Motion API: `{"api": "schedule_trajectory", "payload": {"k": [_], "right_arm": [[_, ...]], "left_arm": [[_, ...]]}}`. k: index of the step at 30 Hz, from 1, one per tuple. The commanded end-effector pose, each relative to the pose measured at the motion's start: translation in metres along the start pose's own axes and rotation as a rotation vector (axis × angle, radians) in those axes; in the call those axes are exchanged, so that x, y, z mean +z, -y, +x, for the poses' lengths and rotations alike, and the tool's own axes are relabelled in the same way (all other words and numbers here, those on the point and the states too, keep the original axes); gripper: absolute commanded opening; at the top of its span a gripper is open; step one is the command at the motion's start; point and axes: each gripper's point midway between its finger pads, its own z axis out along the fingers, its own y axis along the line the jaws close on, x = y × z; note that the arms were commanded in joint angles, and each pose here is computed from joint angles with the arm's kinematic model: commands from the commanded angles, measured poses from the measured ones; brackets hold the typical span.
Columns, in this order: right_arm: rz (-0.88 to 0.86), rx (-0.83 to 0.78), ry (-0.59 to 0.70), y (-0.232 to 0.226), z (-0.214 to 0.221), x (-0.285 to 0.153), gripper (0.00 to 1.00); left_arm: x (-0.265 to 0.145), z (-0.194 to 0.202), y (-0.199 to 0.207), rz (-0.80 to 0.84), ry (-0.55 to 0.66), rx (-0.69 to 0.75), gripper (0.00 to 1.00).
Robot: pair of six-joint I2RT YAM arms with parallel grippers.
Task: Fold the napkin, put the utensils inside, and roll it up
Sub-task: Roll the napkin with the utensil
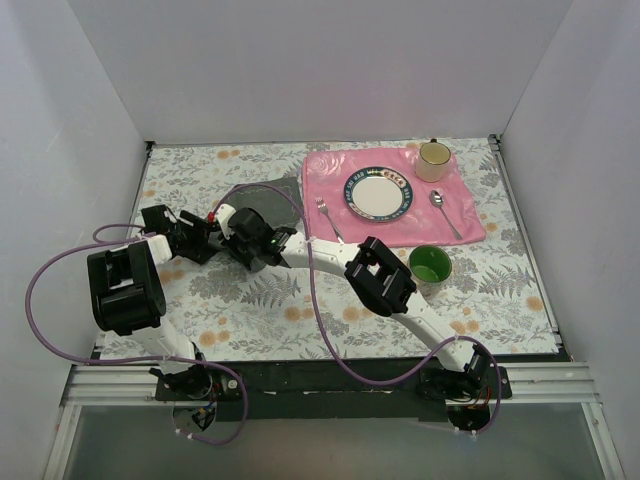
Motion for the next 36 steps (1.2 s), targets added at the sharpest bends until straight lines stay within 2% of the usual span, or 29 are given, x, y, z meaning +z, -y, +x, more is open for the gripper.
{"api": "schedule_trajectory", "payload": {"k": [1, 5, 9, 14, 18, 21, 24, 25, 27, 28, 30, 36], "right_arm": [[-0.031, 0.008, 0.092, -0.008, -0.05, -0.027, 0.01], [-0.025, 0.0, 0.111, -0.007, -0.057, -0.03, 0.01], [-0.03, -0.008, 0.109, -0.007, -0.055, -0.03, 0.01], [-0.05, -0.023, 0.114, -0.01, -0.049, -0.028, 0.01], [-0.084, -0.026, 0.087, -0.015, -0.038, -0.025, 0.01], [-0.083, -0.025, 0.066, -0.016, -0.028, -0.024, 0.01], [-0.085, -0.063, 0.044, -0.015, -0.018, -0.024, 0.13], [-0.077, -0.076, 0.031, -0.013, -0.014, -0.024, 0.22], [-0.067, -0.093, 0.005, -0.013, -0.007, -0.023, 0.31], [-0.032, -0.108, -0.005, -0.008, -0.003, -0.023, 0.4], [-0.018, -0.12, -0.019, -0.005, 0.004, -0.022, 0.47], [0.011, -0.136, -0.093, -0.005, 0.034, -0.01, 0.53]], "left_arm": [[0.002, 0.013, -0.071, -0.286, 0.007, -0.037, 0.63], [0.005, 0.022, -0.078, -0.314, -0.016, -0.066, 0.58], [0.005, 0.021, -0.081, -0.336, -0.007, -0.057, 0.56], [0.008, 0.018, -0.082, -0.323, 0.002, -0.011, 0.49], [0.009, 0.021, -0.079, -0.262, 0.01, 0.026, 0.36], [0.009, 0.023, -0.078, -0.25, 0.001, 0.03, 0.3], [0.008, 0.025, -0.078, -0.255, -0.007, 0.031, 0.3], [0.007, 0.025, -0.079, -0.257, -0.008, 0.03, 0.33], [0.007, 0.027, -0.077, -0.248, -0.017, 0.026, 0.34], [0.007, 0.028, -0.076, -0.246, -0.022, 0.025, 0.35], [0.005, 0.028, -0.074, -0.241, -0.022, 0.028, 0.36], [-0.001, 0.024, -0.064, -0.226, -0.006, 0.037, 0.39]]}}
